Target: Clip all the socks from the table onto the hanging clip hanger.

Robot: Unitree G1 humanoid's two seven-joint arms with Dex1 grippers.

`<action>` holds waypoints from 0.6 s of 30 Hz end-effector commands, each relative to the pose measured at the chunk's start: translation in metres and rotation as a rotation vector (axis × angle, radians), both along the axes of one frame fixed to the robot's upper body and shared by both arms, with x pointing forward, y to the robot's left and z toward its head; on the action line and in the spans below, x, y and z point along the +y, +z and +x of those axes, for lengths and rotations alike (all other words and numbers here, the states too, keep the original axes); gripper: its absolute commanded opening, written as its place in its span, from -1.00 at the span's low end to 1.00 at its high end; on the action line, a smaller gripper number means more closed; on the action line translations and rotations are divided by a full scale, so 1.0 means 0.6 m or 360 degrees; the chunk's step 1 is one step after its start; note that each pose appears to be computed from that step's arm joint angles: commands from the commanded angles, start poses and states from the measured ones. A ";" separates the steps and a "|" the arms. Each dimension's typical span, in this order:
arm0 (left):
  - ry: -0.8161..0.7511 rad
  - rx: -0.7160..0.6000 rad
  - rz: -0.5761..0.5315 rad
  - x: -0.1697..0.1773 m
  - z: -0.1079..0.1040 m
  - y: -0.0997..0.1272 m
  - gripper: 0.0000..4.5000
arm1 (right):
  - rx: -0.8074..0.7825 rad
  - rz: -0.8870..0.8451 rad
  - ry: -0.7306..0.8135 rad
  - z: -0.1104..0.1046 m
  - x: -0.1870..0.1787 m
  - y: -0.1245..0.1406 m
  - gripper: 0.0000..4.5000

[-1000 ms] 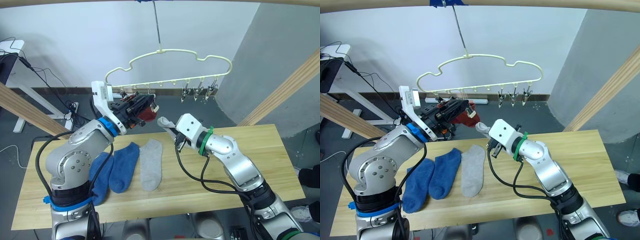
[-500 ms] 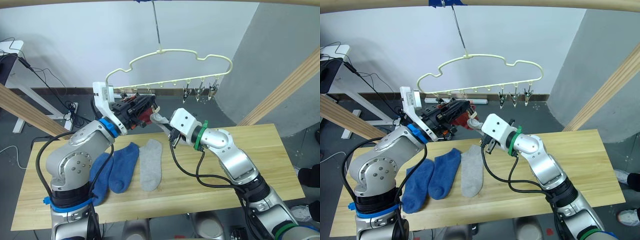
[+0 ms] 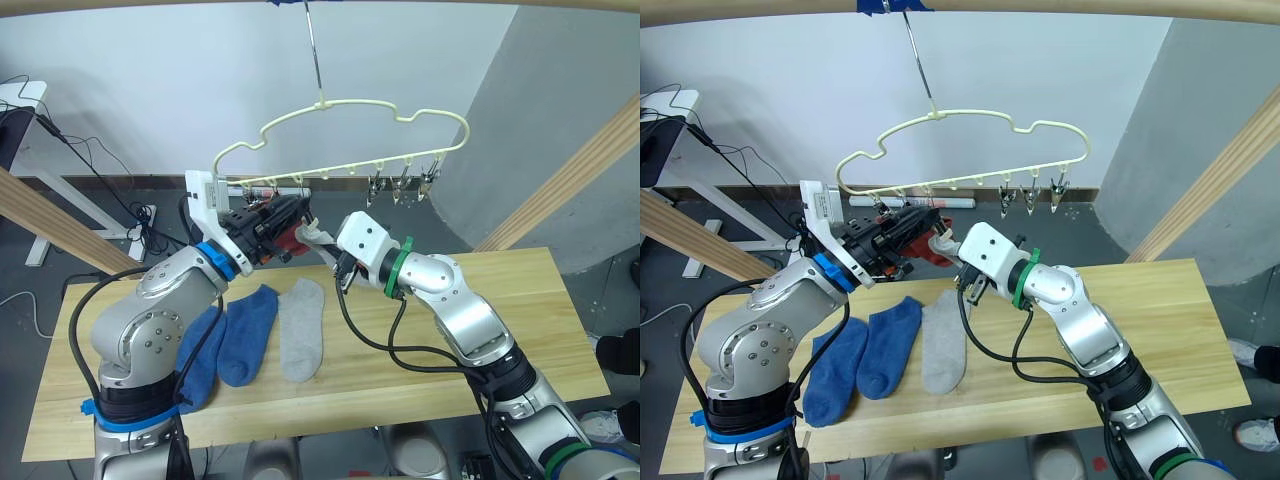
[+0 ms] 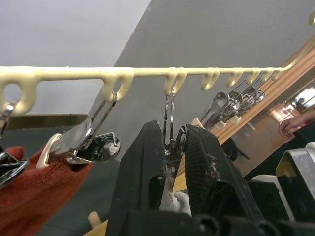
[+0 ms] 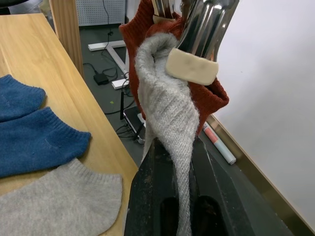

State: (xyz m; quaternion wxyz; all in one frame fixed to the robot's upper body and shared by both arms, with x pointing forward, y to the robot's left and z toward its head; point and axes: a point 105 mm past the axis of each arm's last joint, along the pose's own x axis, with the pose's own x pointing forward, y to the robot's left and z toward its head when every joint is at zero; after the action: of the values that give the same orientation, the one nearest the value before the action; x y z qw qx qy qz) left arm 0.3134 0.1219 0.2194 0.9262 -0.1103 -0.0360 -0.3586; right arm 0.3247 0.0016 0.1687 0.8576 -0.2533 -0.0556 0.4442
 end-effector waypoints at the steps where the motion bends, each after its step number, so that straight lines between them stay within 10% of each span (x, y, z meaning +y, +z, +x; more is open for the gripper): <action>1: -0.0025 -0.0080 0.0028 -0.004 -0.012 0.009 -0.79 | -0.0081 0.0063 0.0023 -0.006 0.005 0.030 -1.00; 11: -0.0011 -0.0094 0.0077 0.001 -0.014 0.004 0.43 | -0.0037 0.0064 0.0094 -0.015 0.016 0.026 -1.00; 18: -0.0012 -0.0098 0.0145 0.010 -0.020 -0.003 0.44 | -0.0036 -0.0031 0.0099 -0.018 0.010 0.010 -0.37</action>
State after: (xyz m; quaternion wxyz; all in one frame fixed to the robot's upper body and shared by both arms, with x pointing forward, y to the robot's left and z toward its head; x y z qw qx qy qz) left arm 0.3090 0.1301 0.2077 0.9316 -0.0764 -0.0237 -0.3547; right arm 0.3219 0.0033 0.1627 0.8485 -0.2588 -0.0392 0.4599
